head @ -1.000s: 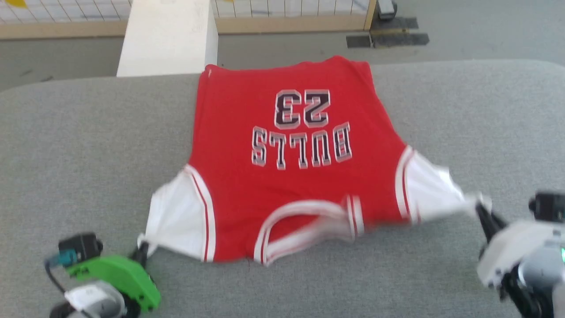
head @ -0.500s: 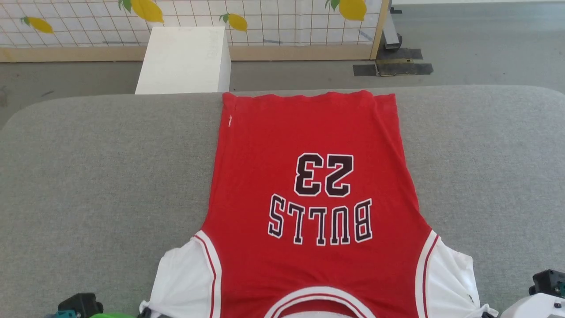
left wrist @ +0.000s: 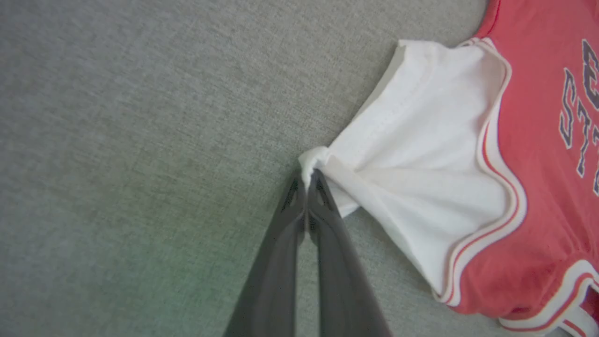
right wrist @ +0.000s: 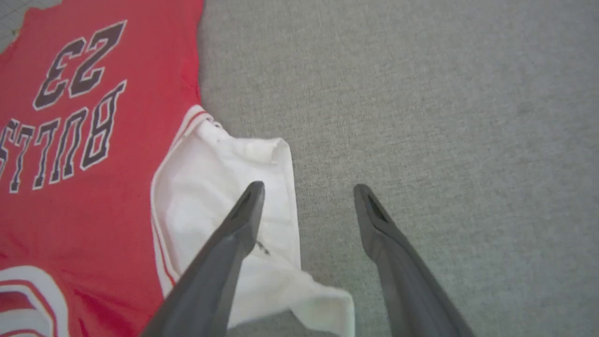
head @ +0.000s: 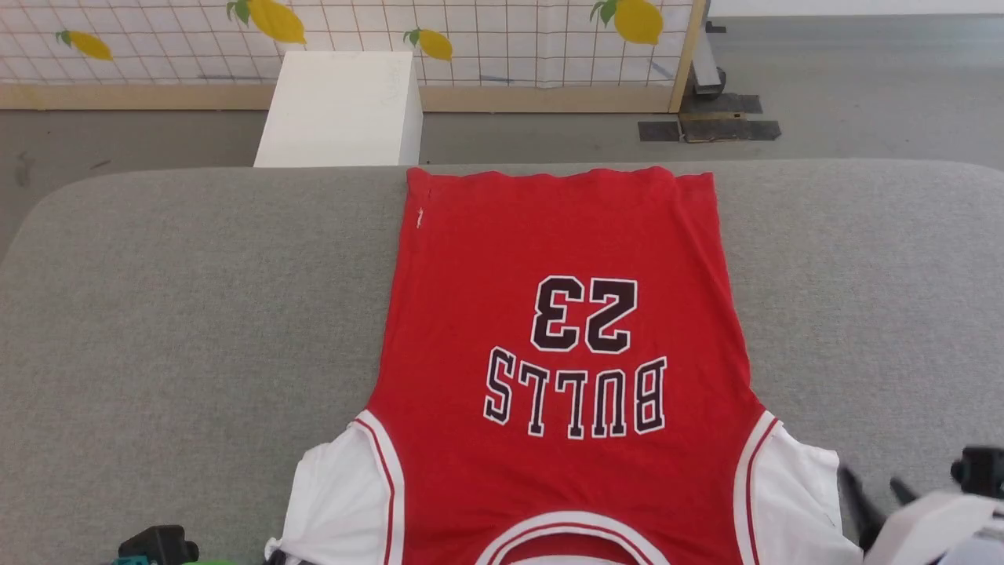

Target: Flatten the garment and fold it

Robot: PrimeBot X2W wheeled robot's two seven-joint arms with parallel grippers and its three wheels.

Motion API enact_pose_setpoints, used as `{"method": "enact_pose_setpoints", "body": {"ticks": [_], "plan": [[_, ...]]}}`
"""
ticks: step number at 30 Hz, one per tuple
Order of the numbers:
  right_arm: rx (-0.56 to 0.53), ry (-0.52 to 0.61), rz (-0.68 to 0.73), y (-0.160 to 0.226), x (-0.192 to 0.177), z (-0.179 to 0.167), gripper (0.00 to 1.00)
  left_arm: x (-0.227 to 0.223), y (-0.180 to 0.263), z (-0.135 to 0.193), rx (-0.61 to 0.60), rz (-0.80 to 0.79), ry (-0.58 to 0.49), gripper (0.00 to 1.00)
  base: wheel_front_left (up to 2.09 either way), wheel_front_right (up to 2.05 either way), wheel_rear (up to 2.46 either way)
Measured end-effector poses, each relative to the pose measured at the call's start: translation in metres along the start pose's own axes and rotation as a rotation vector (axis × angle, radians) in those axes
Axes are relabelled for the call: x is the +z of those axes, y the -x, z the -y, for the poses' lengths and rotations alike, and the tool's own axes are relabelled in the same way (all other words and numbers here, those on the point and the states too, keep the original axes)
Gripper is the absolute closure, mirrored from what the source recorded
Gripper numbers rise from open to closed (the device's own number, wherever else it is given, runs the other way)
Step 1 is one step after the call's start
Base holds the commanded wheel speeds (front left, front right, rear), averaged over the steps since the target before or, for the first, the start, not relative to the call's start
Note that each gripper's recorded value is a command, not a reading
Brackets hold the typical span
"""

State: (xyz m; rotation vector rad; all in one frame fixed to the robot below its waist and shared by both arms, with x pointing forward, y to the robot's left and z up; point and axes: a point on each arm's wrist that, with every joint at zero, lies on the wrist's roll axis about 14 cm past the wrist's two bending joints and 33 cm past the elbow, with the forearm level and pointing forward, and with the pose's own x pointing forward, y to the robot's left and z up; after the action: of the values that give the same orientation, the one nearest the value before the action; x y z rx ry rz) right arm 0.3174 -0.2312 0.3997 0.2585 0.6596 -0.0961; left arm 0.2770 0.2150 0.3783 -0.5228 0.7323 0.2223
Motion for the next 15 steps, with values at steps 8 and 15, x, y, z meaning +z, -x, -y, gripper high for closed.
{"method": "enact_pose_setpoints", "body": {"ticks": [8, 15], "plan": [[0.091, 0.076, 0.416, -0.026, 0.114, -0.048, 0.0, -0.001, 0.0, 0.004, -0.01, 0.002, -0.003, 1.0, 0.0, 0.0, 0.0], [0.124, 0.155, 0.527, -0.072, 0.187, -0.078, 0.0, 0.003, -0.008, 0.01, -0.017, 0.011, 0.007, 1.0, 0.0, 0.0, 0.0]]}}
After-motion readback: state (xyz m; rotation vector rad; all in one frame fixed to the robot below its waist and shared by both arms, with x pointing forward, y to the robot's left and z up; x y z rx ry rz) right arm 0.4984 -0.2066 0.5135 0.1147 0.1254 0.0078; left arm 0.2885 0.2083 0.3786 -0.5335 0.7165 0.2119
